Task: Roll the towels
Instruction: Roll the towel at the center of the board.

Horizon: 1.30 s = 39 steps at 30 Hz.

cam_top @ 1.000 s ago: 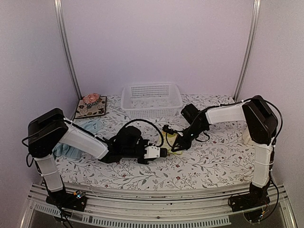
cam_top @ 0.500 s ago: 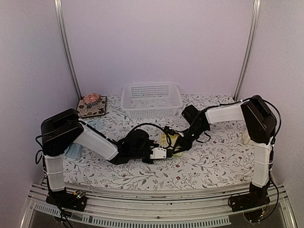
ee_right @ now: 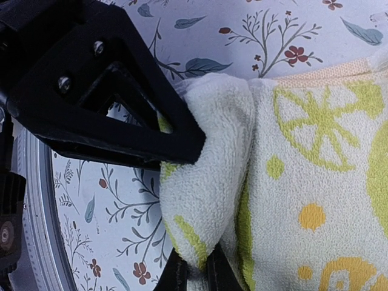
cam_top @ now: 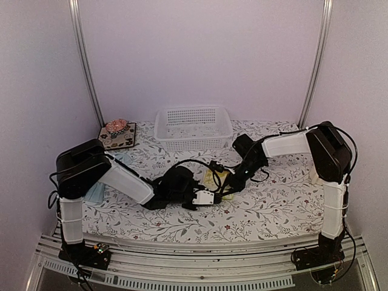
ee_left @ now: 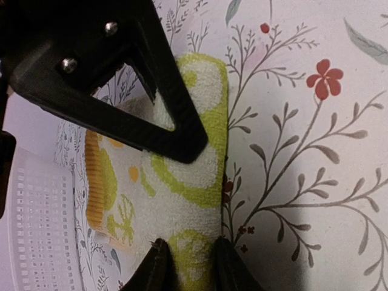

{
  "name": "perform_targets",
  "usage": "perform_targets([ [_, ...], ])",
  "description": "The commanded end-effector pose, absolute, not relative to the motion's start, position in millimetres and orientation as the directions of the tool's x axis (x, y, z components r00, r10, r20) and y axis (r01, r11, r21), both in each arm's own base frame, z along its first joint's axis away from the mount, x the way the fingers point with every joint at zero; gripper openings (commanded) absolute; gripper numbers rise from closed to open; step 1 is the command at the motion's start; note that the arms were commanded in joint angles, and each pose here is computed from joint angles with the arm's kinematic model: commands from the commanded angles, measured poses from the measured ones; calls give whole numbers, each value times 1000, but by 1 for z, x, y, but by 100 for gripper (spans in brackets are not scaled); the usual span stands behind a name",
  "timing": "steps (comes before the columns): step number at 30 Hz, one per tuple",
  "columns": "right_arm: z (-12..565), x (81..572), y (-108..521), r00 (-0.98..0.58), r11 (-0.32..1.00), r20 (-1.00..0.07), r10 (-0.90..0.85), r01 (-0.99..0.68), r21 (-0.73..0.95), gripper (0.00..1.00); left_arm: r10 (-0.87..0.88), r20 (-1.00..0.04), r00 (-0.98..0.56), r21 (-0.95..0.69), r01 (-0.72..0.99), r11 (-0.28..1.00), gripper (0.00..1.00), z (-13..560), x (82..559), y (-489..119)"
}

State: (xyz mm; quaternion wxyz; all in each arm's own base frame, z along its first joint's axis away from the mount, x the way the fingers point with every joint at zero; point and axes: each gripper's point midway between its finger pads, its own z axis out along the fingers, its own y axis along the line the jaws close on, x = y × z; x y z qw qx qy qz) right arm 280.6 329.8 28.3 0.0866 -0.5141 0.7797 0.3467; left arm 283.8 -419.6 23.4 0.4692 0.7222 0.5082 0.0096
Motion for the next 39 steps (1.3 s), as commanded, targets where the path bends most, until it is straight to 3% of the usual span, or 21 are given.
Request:
perform_targets([
  [1,13,271,322,-493,251,-423,-760,-824,507,8,790,-393,470,631,763,-140,27,-14,272,-410],
  [5,15,273,322,-492,248,-427,-759,-825,509,9,806,-376,457,611,776,-155,24,-23,273,-408],
  [10,21,277,321,-487,249,-441,-754,-833,493,12,820,-363,442,586,793,-167,0,-27,272,-407],
  [23,56,294,305,-419,289,-536,-733,-905,312,39,839,-406,362,393,898,-197,0,-24,249,-406],
  [39,59,295,277,-356,343,-591,-724,-929,139,50,880,-426,211,228,966,-121,0,-28,246,-400],
])
